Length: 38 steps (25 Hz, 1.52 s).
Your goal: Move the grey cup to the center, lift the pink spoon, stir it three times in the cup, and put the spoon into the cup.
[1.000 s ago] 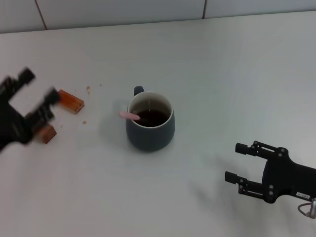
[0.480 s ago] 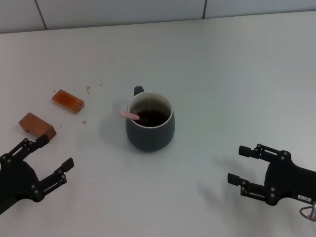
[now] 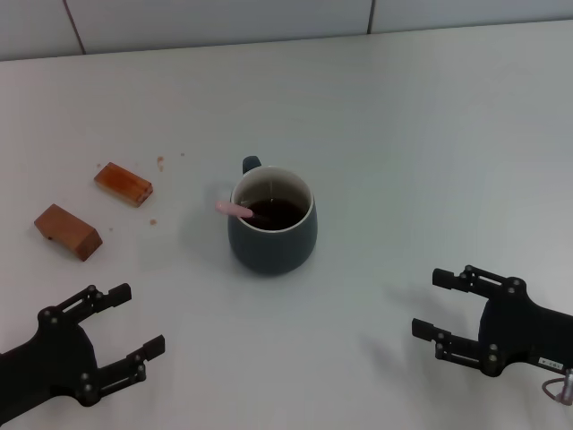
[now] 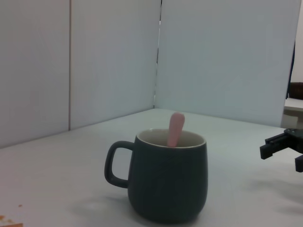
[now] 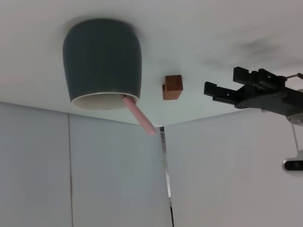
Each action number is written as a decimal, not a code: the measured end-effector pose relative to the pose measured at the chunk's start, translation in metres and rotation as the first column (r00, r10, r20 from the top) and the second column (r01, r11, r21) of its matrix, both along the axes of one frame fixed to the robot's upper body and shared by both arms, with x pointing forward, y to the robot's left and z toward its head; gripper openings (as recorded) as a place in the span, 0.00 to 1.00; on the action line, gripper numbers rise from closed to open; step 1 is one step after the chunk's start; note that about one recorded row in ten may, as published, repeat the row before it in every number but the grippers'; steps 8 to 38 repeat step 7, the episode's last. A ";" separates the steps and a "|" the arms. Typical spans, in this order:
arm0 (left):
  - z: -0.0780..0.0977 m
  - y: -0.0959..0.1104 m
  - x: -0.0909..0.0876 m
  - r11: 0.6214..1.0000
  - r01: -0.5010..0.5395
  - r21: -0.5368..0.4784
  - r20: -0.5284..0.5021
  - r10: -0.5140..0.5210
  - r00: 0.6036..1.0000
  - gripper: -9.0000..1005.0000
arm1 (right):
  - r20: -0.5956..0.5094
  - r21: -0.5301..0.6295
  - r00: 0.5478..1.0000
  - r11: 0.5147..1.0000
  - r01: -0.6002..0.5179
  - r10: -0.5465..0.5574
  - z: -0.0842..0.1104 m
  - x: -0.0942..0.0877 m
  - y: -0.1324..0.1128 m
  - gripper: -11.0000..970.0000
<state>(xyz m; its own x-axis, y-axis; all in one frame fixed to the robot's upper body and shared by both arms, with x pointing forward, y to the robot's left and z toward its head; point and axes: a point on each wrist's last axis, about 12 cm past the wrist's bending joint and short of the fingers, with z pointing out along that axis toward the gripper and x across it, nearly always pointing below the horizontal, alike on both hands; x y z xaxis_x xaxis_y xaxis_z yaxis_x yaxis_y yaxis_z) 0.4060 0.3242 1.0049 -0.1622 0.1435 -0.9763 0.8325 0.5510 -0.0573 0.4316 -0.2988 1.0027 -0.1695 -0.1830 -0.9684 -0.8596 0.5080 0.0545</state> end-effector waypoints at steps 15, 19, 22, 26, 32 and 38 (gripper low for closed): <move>0.000 0.000 0.001 1.000 0.000 0.010 0.008 0.000 1.000 0.80 | -0.006 -0.005 1.000 1.000 -0.013 0.013 -0.001 0.000 0.001 0.77; 0.000 0.000 0.001 1.000 0.000 0.010 0.008 0.000 1.000 0.80 | -0.006 -0.005 1.000 1.000 -0.013 0.013 -0.001 0.000 0.001 0.77; 0.000 0.000 0.001 1.000 0.000 0.010 0.008 0.000 1.000 0.80 | -0.006 -0.005 1.000 1.000 -0.013 0.013 -0.001 0.000 0.001 0.77; 0.000 0.000 0.001 1.000 0.000 0.010 0.008 0.000 1.000 0.80 | -0.006 -0.005 1.000 1.000 -0.013 0.013 -0.001 0.000 0.001 0.77; 0.000 0.000 0.001 1.000 0.000 0.010 0.008 0.000 1.000 0.80 | -0.006 -0.005 1.000 1.000 -0.013 0.013 -0.001 0.000 0.001 0.77; 0.000 0.000 0.001 1.000 0.000 0.010 0.008 0.000 1.000 0.80 | -0.006 -0.005 1.000 1.000 -0.013 0.013 -0.001 0.000 0.001 0.77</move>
